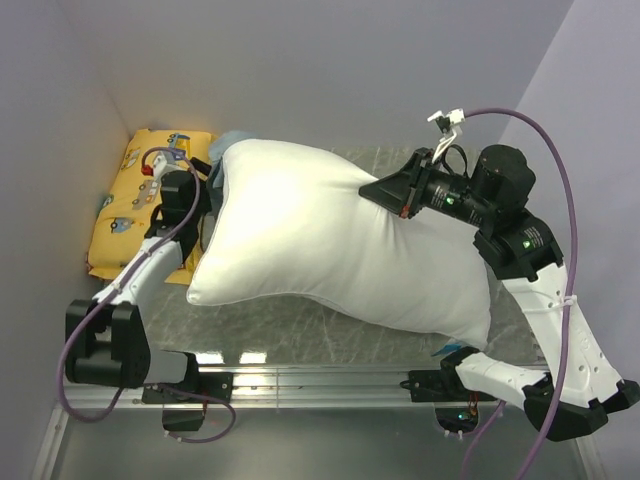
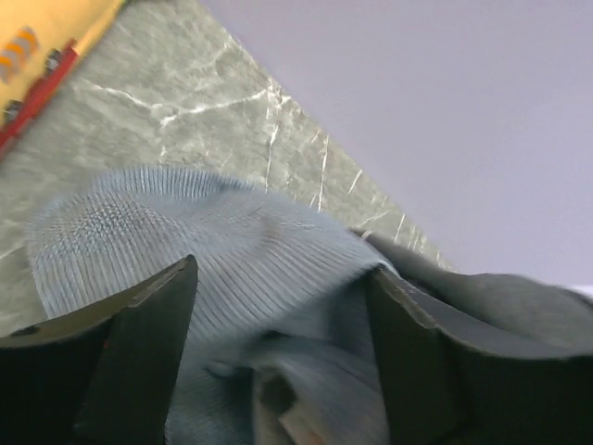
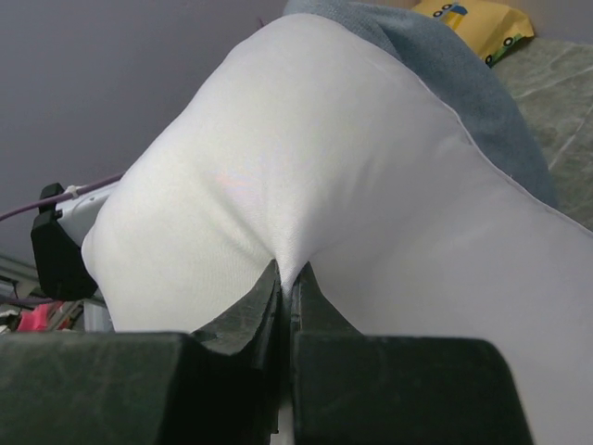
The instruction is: Remove the pillowcase from the pillow
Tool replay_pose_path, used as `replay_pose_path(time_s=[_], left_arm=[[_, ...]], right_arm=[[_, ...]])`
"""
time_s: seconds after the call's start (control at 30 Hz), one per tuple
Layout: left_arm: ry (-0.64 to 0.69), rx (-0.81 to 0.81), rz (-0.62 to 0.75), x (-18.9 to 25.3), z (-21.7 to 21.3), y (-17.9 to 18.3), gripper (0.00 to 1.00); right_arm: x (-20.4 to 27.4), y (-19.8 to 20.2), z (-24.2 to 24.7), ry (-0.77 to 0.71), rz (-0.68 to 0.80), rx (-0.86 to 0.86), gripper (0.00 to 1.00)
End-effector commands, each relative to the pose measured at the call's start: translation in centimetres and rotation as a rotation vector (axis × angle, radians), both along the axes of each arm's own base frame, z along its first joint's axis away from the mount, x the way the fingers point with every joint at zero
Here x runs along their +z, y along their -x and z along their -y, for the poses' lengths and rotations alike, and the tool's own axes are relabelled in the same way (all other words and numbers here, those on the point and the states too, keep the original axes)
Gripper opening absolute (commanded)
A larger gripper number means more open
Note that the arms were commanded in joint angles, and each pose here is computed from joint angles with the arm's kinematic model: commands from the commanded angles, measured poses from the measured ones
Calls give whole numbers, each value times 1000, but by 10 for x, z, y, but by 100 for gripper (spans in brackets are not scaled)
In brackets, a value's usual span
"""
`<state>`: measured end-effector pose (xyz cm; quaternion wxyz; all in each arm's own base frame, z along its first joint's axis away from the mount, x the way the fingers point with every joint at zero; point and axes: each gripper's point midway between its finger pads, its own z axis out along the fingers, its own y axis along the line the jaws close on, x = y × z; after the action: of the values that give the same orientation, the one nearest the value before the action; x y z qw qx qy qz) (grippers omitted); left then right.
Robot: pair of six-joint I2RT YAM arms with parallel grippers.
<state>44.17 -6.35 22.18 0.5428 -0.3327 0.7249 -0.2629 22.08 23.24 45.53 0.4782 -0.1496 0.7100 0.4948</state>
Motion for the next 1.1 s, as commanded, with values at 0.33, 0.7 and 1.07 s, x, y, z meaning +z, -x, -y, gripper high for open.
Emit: replay_pose_path(time_s=[0.33, 0.7, 1.07], left_arm=[[-55, 20, 238, 139, -49, 72, 90], [-44, -357, 330, 146, 16, 132, 94], [28, -303, 324, 138, 10, 118, 12]], right_arm=[[33, 30, 3, -70, 242, 97, 0], [24, 25, 3, -55, 236, 86, 0], [23, 27, 7, -47, 240, 61, 0]])
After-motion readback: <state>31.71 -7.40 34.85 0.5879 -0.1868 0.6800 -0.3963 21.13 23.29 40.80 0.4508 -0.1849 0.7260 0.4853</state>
